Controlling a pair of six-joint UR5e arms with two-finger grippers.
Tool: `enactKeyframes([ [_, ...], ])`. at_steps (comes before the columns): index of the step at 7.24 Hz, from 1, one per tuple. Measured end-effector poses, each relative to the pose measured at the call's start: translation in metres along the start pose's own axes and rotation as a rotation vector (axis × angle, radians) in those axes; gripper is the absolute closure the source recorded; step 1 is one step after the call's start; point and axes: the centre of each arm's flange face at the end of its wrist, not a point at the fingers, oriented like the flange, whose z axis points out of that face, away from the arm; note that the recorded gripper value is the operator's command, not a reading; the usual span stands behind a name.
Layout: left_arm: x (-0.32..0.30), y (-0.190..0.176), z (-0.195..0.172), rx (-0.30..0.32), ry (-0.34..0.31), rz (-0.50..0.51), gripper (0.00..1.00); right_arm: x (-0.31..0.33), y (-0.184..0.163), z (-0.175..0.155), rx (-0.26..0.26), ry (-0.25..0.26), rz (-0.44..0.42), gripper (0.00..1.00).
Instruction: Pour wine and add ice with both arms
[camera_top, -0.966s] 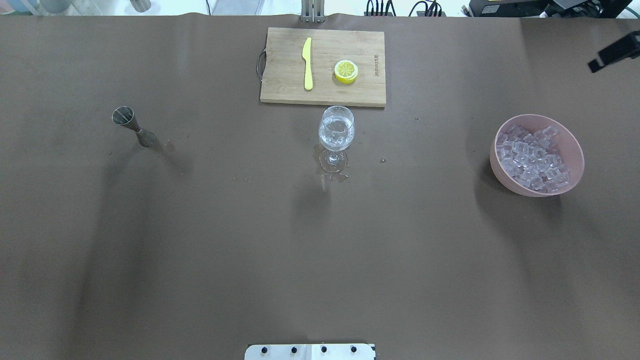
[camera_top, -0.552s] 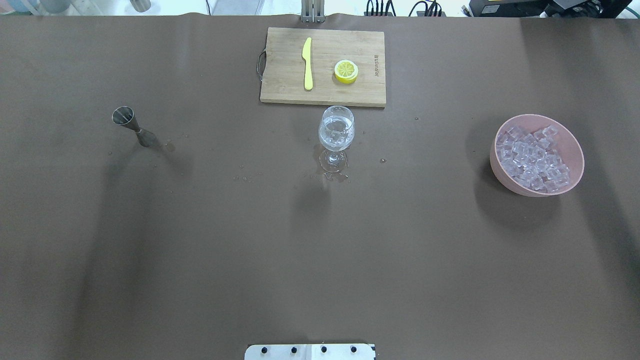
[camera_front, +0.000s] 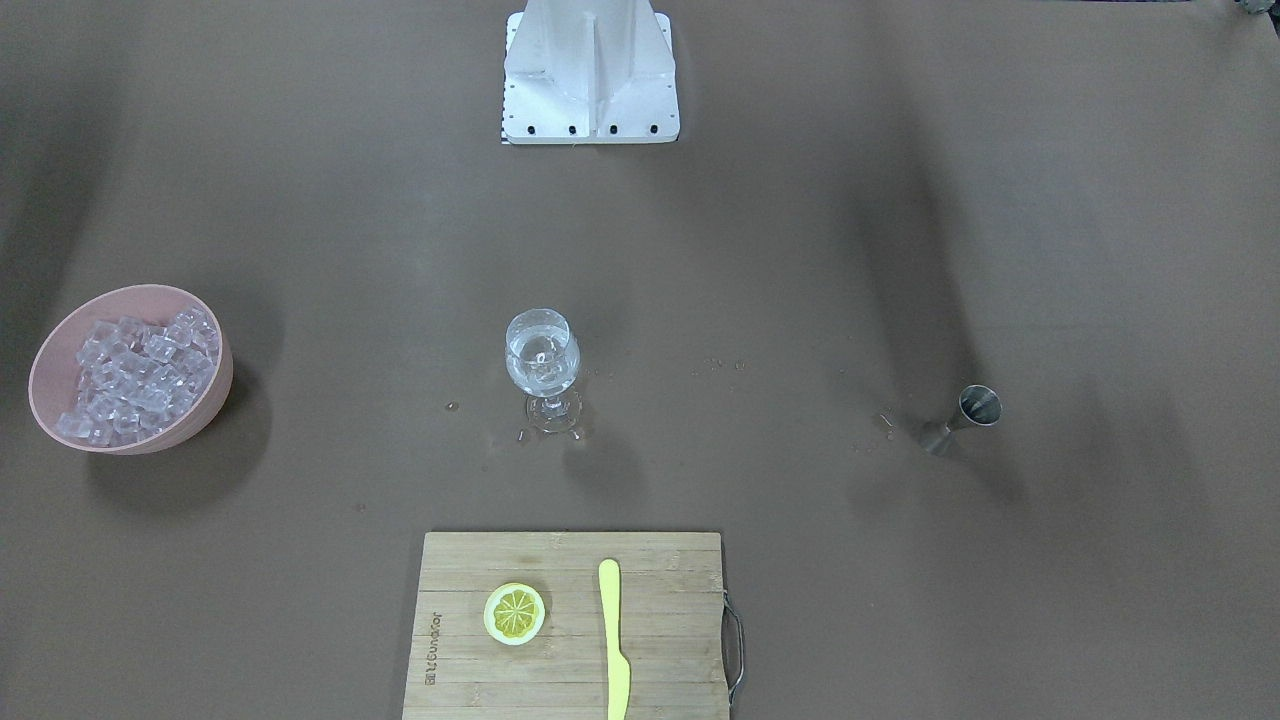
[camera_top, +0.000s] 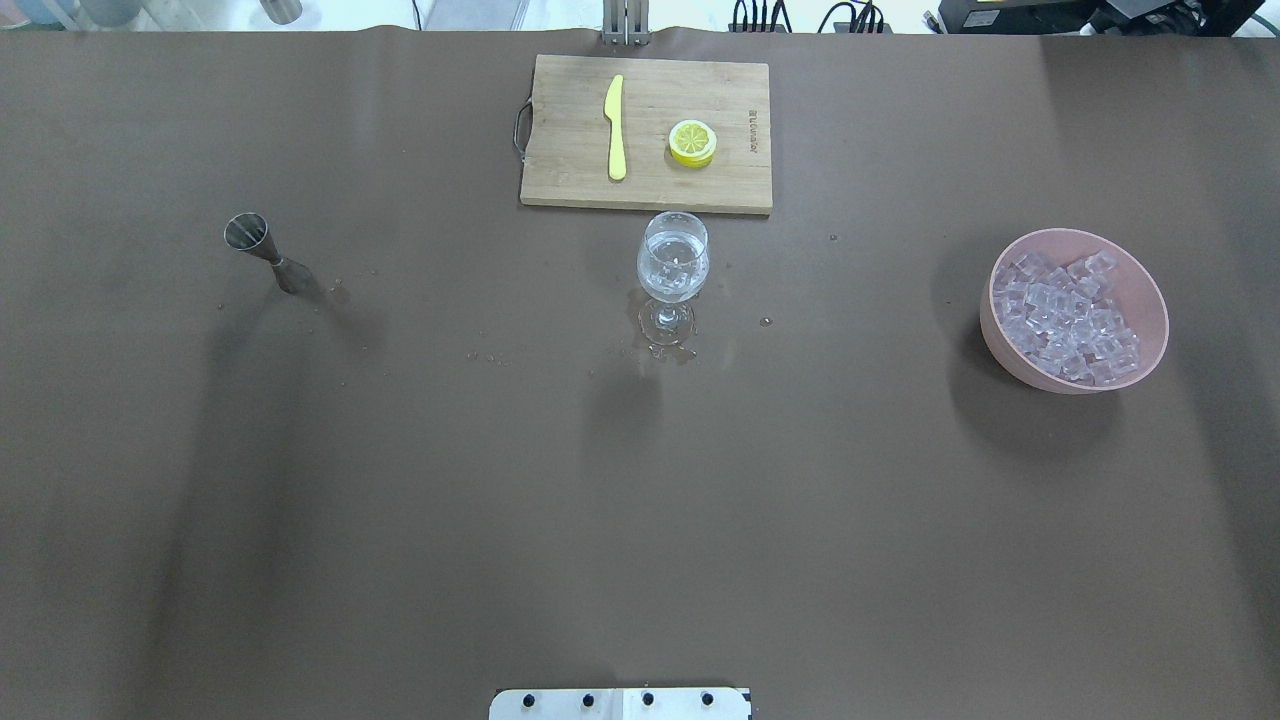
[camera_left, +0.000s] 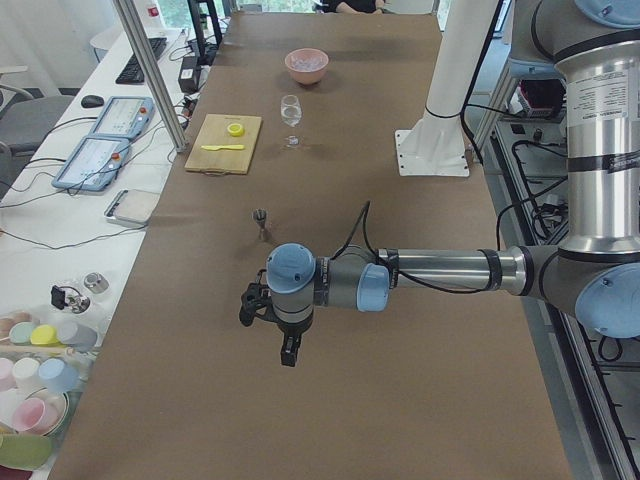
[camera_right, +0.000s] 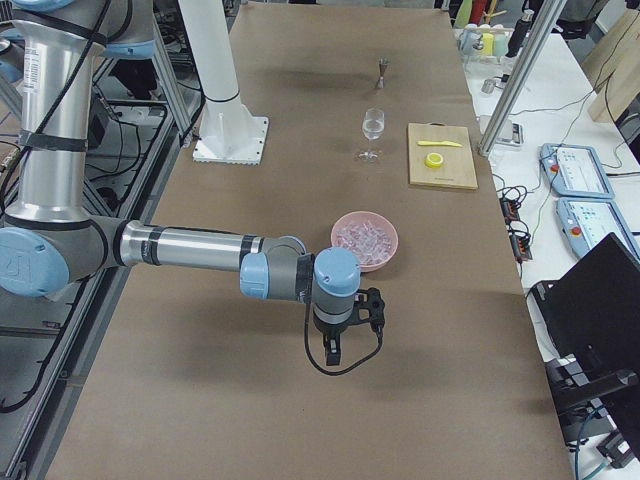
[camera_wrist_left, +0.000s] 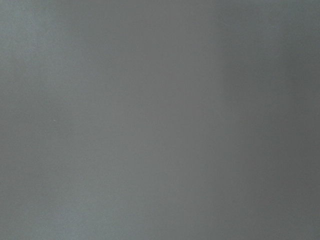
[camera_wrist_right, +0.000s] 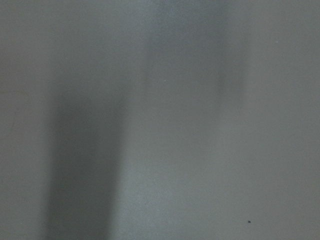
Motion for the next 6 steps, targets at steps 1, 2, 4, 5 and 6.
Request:
enactKeyframes([
  [1, -0.001, 0.001, 0.001, -0.002, 0.000, -0.001, 0.02, 0.004, 0.001, 0.001, -0.002, 0.002, 0.011, 0.00],
  [2, -0.001, 0.003, 0.002, -0.004, 0.000, -0.004, 0.02, 0.007, 0.001, -0.001, 0.004, 0.006, 0.015, 0.00],
  [4, -0.002, 0.004, 0.003, -0.008, -0.001, -0.005, 0.02, 0.009, 0.003, -0.013, 0.029, 0.018, 0.014, 0.00],
  [5, -0.004, 0.005, 0.005, -0.012, -0.002, -0.008, 0.02, 0.006, 0.003, -0.019, 0.041, 0.021, 0.009, 0.00],
  [6, -0.007, 0.005, 0.009, -0.018, -0.002, -0.012, 0.02, 0.005, 0.004, -0.022, 0.046, 0.022, 0.007, 0.00],
])
